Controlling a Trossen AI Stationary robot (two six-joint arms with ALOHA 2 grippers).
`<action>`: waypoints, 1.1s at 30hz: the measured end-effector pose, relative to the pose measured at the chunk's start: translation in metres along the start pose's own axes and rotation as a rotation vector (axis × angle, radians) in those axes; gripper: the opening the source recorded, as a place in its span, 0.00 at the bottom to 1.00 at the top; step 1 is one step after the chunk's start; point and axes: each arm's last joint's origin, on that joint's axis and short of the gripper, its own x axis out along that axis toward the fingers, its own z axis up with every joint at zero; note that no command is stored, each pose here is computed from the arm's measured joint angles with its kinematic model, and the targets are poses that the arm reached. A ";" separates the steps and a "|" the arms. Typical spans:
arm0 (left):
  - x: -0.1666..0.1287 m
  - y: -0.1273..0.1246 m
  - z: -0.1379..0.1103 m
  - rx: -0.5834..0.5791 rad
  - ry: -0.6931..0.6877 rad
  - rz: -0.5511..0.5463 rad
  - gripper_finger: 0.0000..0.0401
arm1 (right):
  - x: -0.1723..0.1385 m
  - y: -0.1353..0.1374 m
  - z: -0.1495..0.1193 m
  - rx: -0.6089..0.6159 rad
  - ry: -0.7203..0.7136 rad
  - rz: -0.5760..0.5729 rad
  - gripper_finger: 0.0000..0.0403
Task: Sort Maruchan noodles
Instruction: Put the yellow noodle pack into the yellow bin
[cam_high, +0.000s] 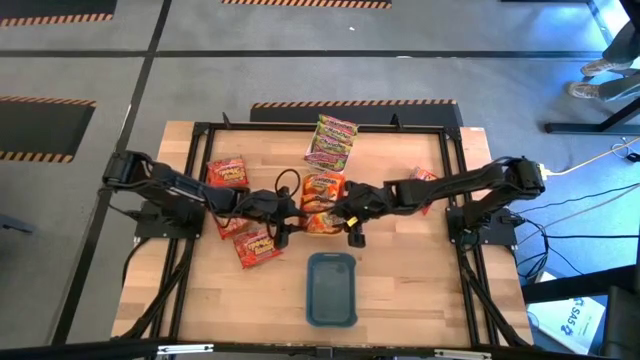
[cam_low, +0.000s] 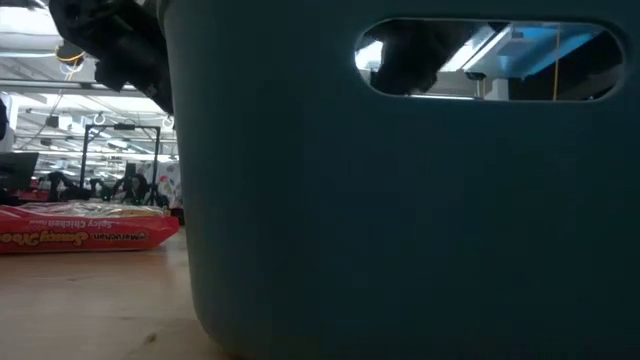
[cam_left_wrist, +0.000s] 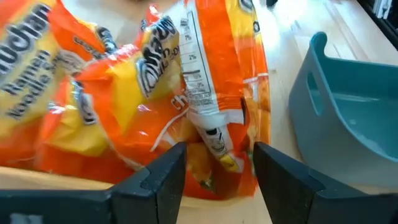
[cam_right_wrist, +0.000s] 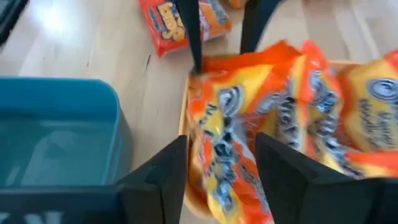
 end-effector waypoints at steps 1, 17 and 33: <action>-0.002 0.000 0.001 0.005 -0.004 0.007 0.45 | -0.004 0.000 0.004 -0.001 0.009 -0.004 0.42; -0.010 0.001 0.004 0.049 0.010 0.043 0.45 | 0.039 0.000 0.009 -0.029 -0.004 0.030 0.03; -0.010 0.001 0.004 0.049 0.007 0.042 0.45 | 0.078 -0.002 -0.009 0.004 0.061 0.078 0.02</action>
